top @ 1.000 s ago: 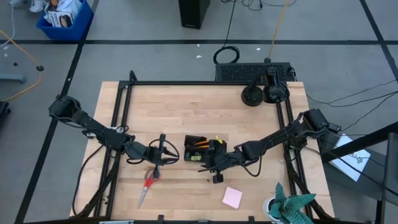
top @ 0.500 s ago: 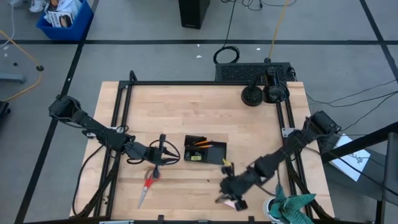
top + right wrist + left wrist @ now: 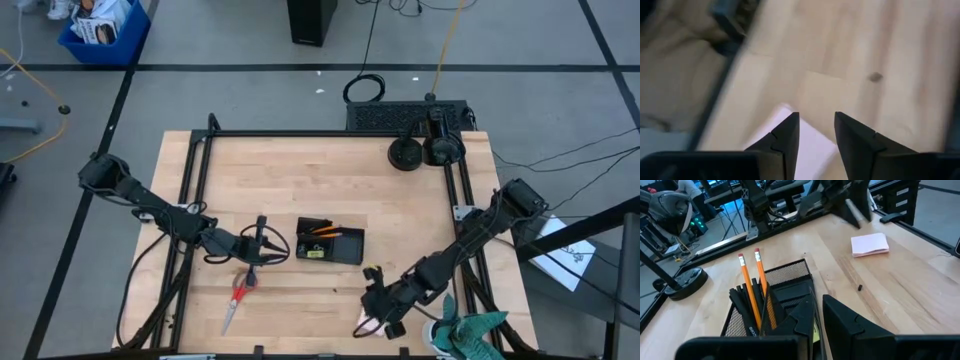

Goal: Pick and place office supplies into organizer
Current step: Put the top sticky notes into the right section of the desk organizer

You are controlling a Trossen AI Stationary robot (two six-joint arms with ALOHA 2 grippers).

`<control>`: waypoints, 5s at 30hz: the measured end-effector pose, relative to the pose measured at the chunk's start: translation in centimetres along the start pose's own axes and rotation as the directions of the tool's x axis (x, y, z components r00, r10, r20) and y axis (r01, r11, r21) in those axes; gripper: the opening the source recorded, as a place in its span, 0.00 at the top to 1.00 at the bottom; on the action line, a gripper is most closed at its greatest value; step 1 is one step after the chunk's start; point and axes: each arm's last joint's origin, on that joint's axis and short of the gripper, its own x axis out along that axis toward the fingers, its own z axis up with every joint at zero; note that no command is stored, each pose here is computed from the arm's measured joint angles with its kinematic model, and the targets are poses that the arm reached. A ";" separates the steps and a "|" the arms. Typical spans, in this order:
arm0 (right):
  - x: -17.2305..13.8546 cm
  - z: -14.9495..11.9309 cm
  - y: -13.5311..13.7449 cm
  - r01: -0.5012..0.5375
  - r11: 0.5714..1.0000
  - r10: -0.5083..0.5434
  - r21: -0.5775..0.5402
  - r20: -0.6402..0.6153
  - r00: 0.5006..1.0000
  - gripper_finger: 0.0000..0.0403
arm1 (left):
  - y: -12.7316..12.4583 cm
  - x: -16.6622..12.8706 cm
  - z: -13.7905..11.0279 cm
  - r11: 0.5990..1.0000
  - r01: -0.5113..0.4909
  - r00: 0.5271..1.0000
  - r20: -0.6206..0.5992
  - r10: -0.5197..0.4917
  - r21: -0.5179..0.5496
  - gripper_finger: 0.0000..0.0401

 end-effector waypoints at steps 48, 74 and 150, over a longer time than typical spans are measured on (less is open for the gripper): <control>3.9 -6.9 3.3 -0.150 0.960 0.211 0.236 -0.255 0.944 0.88 | -6.5 12.8 2.6 0.956 0.204 0.964 -0.130 -0.234 -0.211 0.88; 3.5 -3.4 -0.3 -0.007 0.996 0.009 0.088 -0.019 1.000 0.88 | -7.9 14.0 -0.9 0.958 0.285 0.928 -0.239 -0.287 -0.045 0.88; 4.0 -7.2 -5.3 0.055 0.915 -0.132 0.400 0.168 0.977 0.88 | -10.1 22.0 -2.8 0.785 0.406 0.860 -0.486 -0.155 0.468 0.74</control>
